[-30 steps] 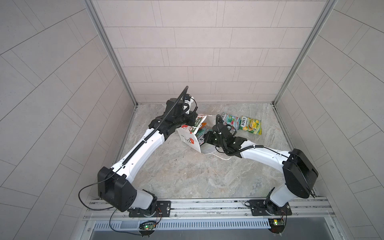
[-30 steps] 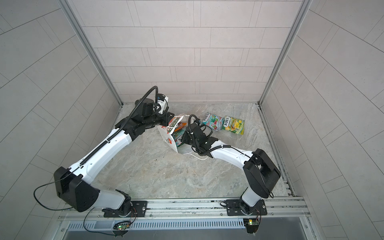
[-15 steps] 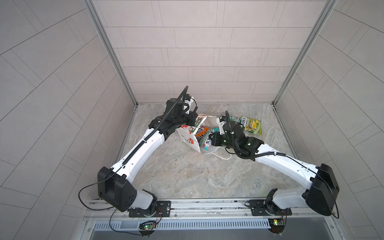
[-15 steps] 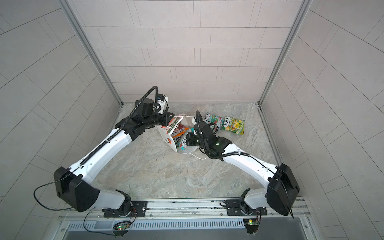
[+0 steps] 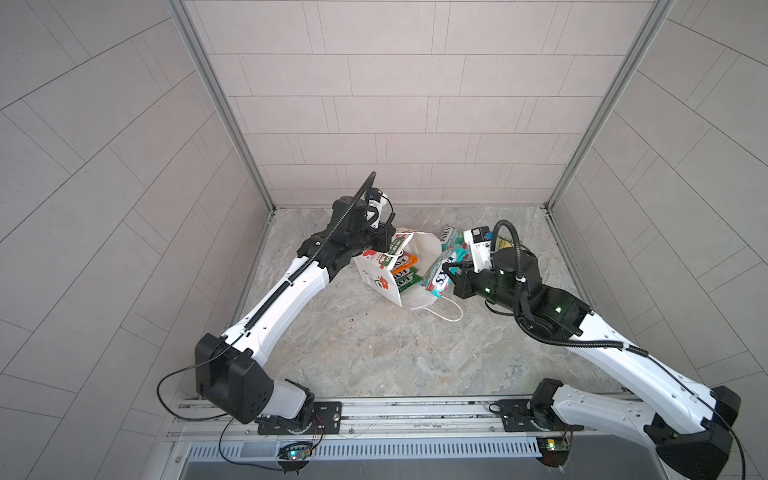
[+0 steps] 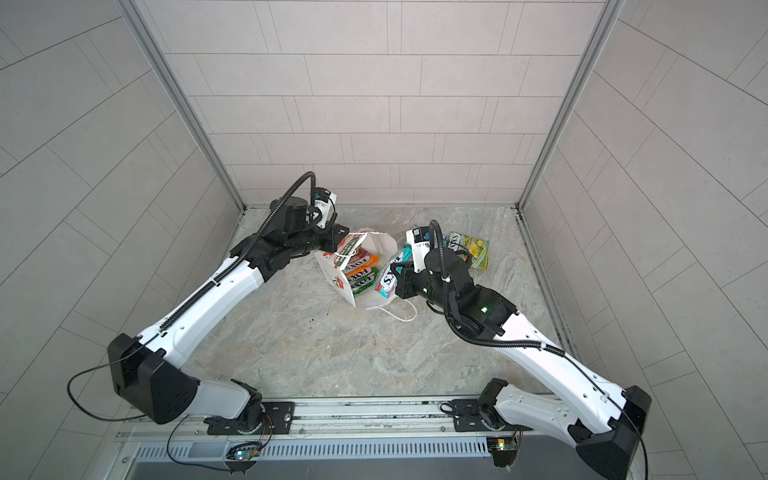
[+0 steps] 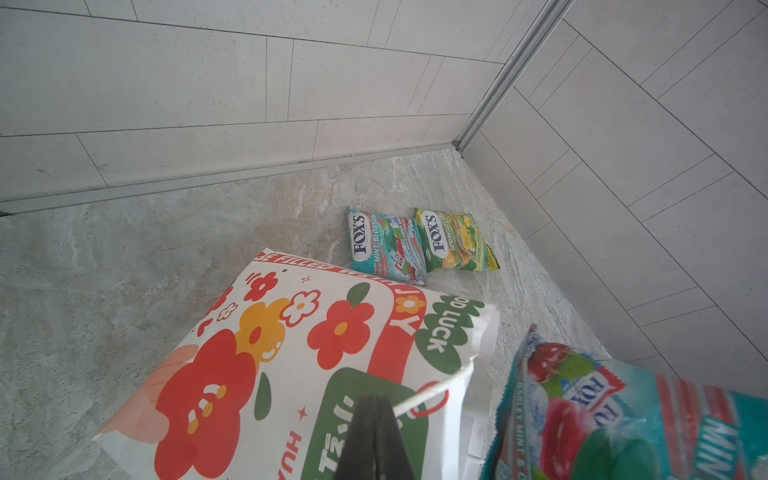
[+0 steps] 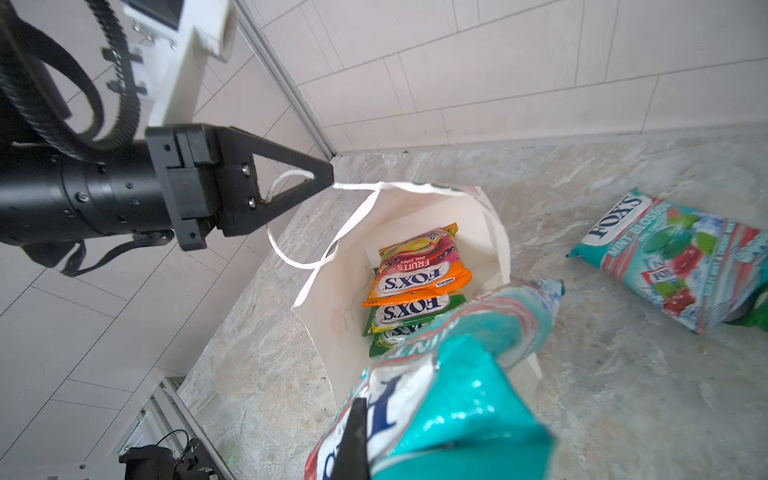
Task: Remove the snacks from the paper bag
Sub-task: 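Grasp a teal Mint Blossom packet with the right gripper and lift it upward, then lower the Mint Blossom packet beside the other packets and open the right gripper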
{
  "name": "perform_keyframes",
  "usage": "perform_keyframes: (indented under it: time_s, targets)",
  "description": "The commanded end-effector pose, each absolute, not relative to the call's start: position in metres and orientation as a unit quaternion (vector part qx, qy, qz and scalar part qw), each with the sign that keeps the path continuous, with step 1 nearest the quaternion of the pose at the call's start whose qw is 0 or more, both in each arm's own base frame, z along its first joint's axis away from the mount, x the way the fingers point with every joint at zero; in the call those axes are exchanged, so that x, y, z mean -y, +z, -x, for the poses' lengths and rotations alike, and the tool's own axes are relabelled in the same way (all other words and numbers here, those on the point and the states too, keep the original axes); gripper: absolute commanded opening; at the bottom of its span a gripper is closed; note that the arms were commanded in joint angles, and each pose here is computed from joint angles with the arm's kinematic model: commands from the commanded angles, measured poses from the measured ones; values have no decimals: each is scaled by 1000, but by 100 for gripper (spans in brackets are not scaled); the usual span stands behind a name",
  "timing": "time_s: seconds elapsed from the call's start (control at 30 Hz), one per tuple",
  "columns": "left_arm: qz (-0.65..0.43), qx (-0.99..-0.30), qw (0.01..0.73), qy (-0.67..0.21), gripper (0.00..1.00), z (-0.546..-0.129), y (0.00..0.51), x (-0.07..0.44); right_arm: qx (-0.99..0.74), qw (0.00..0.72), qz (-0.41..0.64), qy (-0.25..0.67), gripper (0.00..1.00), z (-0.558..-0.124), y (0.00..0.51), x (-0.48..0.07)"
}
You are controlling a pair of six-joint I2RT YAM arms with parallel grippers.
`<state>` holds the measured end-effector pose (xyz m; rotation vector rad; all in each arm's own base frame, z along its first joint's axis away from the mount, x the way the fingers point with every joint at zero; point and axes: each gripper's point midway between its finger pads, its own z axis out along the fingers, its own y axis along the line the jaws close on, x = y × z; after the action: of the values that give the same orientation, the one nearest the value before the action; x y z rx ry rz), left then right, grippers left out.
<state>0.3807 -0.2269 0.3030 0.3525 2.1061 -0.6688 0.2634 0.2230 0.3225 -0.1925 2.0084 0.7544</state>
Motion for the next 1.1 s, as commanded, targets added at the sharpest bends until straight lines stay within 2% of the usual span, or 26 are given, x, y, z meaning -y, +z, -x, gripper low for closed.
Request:
perform_keyframes:
  time_s: [0.0, 0.27, 0.6, 0.77, 1.07]
  targets:
    - [-140, -843, 444, -270, 0, -379, 311, 224, -801, 531, 60, 270, 0, -262, 353, -191]
    - [-139, -842, 444, -272, 0, -379, 312, 224, -811, 553, -1, 189, 0, -263, 342, -126]
    - [-137, -843, 438, -280, 0, -378, 311, 228, -865, 481, -57, 132, 0, -282, 267, -79]
    - [-138, -840, 439, -287, 0, -377, 315, 229, -882, 452, -50, 125, 0, -292, 232, -79]
    - [-137, -841, 437, -287, 0, -377, 313, 229, -892, 402, -9, 208, 0, -323, 199, -118]
